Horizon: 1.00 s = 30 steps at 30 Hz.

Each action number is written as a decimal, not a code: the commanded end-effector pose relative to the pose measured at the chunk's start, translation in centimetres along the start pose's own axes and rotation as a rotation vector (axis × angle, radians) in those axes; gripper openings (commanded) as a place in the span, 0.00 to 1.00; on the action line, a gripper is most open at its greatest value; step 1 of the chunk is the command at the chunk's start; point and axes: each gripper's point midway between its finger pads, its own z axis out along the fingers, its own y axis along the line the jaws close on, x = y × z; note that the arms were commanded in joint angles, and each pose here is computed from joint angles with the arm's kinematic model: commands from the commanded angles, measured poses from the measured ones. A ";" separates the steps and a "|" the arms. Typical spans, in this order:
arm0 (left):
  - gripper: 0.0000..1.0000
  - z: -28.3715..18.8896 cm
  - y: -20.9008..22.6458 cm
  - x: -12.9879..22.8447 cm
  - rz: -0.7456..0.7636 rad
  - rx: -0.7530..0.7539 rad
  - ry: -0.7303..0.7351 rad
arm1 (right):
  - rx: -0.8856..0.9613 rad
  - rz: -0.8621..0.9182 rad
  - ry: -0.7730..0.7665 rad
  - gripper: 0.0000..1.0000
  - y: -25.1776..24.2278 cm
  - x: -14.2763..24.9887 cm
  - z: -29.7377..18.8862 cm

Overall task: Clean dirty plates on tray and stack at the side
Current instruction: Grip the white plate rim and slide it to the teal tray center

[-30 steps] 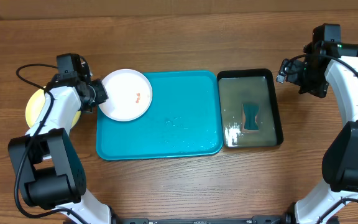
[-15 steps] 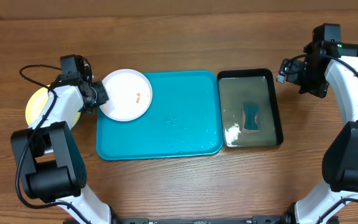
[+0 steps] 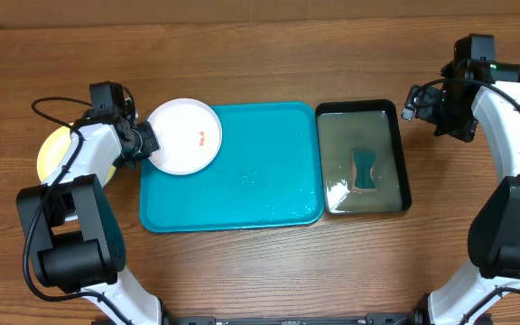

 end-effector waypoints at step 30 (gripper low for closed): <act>0.05 -2.8 -8.4 13.1 -0.009 0.122 0.306 | -0.007 0.002 -0.024 1.00 0.2 -0.5 -0.7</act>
